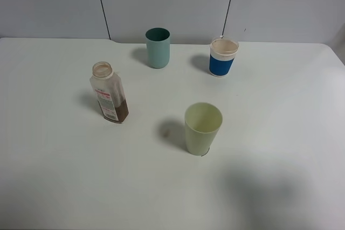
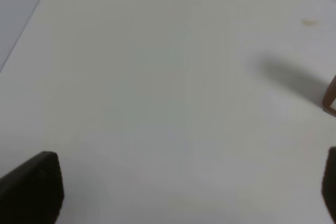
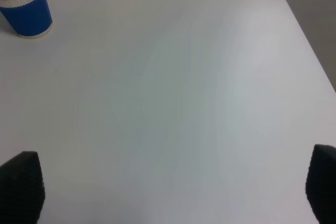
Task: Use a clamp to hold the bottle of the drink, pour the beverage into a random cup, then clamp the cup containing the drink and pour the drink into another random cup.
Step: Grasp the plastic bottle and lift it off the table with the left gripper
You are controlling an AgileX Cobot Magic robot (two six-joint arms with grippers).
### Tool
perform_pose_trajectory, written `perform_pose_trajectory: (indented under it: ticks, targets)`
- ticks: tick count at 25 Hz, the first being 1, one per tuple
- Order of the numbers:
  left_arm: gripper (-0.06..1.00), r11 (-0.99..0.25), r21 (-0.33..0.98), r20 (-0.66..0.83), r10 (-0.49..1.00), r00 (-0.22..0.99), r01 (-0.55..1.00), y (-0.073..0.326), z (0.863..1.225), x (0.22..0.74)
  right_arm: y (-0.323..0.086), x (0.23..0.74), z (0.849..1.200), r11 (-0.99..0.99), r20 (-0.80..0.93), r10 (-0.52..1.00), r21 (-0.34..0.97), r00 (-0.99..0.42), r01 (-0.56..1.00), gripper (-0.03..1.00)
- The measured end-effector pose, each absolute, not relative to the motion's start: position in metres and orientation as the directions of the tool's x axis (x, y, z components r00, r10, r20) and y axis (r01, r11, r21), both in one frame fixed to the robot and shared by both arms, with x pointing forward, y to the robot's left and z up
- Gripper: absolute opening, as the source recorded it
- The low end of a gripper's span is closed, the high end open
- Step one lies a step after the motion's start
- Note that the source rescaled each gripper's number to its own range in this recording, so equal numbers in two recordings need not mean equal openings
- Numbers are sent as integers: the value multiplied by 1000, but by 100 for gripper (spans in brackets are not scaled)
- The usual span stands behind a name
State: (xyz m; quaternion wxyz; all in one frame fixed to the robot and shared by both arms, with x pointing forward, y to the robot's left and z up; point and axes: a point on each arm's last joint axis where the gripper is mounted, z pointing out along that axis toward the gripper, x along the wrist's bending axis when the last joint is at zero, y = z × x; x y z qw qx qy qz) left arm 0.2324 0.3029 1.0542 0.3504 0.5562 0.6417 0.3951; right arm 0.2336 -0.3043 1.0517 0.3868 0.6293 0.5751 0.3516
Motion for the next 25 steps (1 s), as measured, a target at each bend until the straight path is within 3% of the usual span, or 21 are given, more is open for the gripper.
perform_pose_trajectory:
  ticks: [25]
  targets:
    - [100, 69, 897, -10, 991, -136, 437, 303, 1054, 232, -304, 234, 1052, -39, -2, 996, 891, 91, 452, 100]
